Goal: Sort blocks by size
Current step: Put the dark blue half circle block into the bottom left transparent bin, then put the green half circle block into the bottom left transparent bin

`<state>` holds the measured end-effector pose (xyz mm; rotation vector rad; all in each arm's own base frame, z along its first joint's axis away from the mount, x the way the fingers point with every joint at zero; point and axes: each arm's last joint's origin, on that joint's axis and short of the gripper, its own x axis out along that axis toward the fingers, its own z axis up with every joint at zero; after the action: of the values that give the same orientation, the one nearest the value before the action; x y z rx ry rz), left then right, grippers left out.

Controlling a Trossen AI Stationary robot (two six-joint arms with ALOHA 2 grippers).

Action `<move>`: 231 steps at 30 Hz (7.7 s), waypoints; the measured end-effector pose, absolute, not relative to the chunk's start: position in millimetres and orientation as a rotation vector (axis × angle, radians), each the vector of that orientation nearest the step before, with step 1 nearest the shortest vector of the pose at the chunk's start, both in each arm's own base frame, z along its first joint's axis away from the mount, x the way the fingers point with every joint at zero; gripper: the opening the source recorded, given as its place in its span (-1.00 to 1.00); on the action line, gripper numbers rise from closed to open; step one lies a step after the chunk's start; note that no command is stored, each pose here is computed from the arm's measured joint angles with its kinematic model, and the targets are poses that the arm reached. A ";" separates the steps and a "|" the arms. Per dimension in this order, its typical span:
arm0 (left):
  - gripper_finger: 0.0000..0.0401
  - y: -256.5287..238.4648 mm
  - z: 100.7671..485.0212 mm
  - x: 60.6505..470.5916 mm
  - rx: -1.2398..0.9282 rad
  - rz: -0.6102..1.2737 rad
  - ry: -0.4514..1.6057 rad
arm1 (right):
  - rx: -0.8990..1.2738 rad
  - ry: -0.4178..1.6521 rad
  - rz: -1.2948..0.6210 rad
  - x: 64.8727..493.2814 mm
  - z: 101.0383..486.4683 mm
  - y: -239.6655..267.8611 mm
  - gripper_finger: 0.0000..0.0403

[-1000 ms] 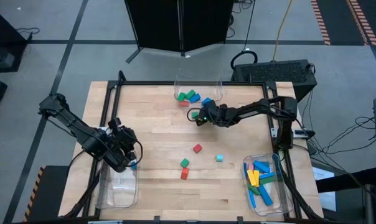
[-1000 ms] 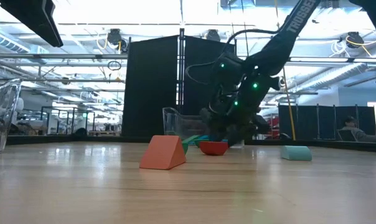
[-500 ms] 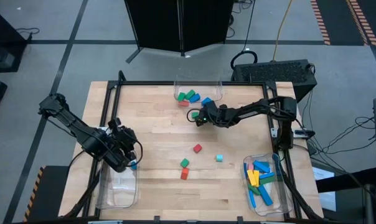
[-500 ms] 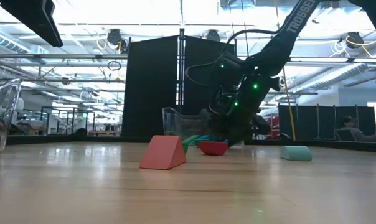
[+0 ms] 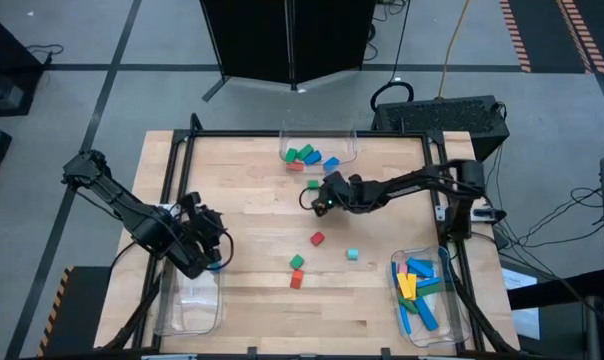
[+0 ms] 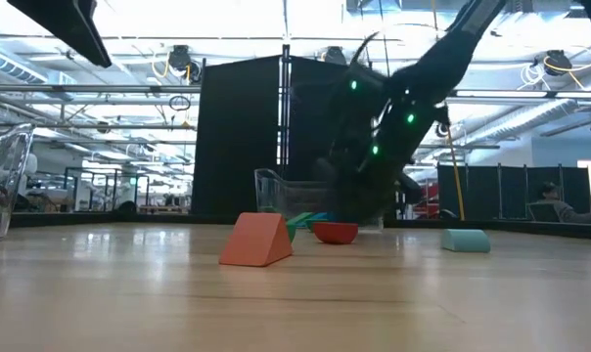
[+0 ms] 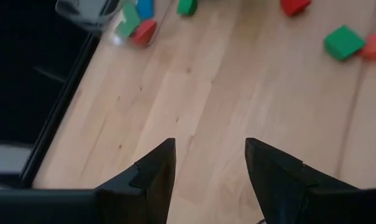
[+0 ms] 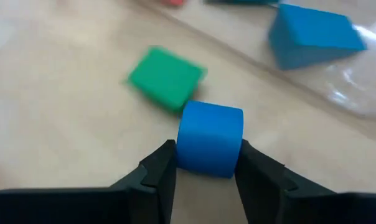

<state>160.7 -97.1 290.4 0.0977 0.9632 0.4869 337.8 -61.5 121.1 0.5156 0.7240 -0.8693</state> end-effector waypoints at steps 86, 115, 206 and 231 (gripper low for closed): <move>-0.55 -98.4 256.8 296.1 0.735 0.017 0.641 | 0.521 0.352 0.225 361.7 217.0 28.8 -0.32; -0.59 -119.0 250.3 183.9 0.166 0.164 1.256 | 0.119 0.502 -0.388 351.9 194.3 -7.9 0.00; 0.08 -133.7 272.0 129.1 -0.115 0.421 1.279 | -0.394 0.863 -0.653 353.9 119.0 -64.1 0.31; 0.08 -129.9 273.6 129.4 -0.054 0.465 1.210 | -0.326 0.795 -0.559 358.0 123.4 -74.2 0.31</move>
<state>129.4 -129.9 273.6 -0.0543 1.2102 0.4652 358.0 -74.2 123.4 -0.3265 0.7947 -0.5590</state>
